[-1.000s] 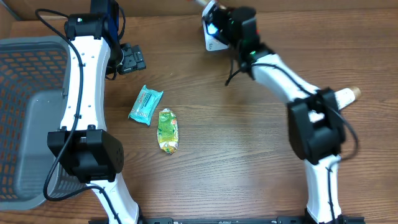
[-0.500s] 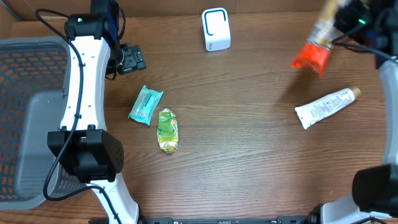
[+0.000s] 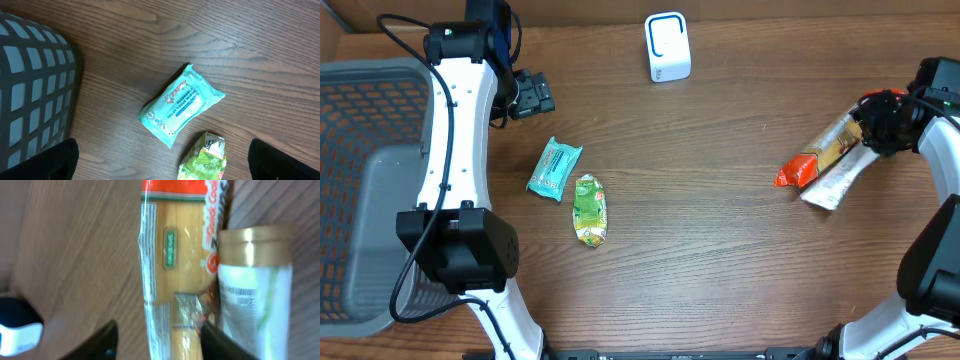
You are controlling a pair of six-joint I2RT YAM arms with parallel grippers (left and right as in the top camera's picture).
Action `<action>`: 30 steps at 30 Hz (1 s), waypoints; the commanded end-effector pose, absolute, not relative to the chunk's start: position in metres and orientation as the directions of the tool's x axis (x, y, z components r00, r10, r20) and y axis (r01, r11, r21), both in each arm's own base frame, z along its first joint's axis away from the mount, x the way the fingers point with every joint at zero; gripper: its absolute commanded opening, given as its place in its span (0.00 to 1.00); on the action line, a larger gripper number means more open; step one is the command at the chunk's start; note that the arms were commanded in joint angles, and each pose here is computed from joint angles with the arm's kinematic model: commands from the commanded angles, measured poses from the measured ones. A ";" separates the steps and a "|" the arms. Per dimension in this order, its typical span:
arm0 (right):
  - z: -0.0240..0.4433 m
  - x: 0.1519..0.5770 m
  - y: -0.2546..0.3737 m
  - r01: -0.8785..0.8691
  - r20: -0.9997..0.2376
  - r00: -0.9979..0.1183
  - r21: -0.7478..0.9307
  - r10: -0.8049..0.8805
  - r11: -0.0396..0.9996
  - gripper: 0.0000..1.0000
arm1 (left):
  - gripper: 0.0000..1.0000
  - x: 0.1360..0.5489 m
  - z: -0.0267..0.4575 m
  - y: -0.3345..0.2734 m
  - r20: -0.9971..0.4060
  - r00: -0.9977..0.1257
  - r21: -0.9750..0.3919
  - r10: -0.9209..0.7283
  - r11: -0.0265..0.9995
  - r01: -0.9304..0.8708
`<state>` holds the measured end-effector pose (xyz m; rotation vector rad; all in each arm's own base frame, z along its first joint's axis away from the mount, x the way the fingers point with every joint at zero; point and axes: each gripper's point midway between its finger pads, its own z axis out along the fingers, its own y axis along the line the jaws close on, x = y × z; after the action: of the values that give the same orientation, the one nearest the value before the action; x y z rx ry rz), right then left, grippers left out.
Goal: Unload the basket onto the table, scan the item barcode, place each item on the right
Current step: 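Lay the spaghetti pack beside the white bottle on the right, then reach the right gripper to the green juice carton and grasp it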
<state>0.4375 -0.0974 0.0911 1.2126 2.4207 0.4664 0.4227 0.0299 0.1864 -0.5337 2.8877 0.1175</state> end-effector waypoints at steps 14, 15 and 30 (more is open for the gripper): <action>0.183 0.429 0.035 0.224 -0.246 -0.866 0.589 0.437 0.776 0.73 | 1.00 0.422 0.182 0.031 -0.201 -0.923 0.058 -0.327 0.937 -0.345; 0.182 0.429 0.064 0.152 -0.263 -0.893 0.585 0.364 0.796 0.73 | 1.00 0.422 0.182 0.031 -0.201 -0.923 0.058 -0.327 0.937 -0.345; 0.086 0.355 0.330 -0.360 -0.261 -0.931 0.532 -0.256 0.766 0.78 | 1.00 0.422 0.182 0.031 -0.201 -0.923 0.058 -0.327 0.937 -0.345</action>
<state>0.3681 0.3042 0.0973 -0.3885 2.7852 0.8961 0.4227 0.0299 0.1864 -0.5332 2.8878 0.1175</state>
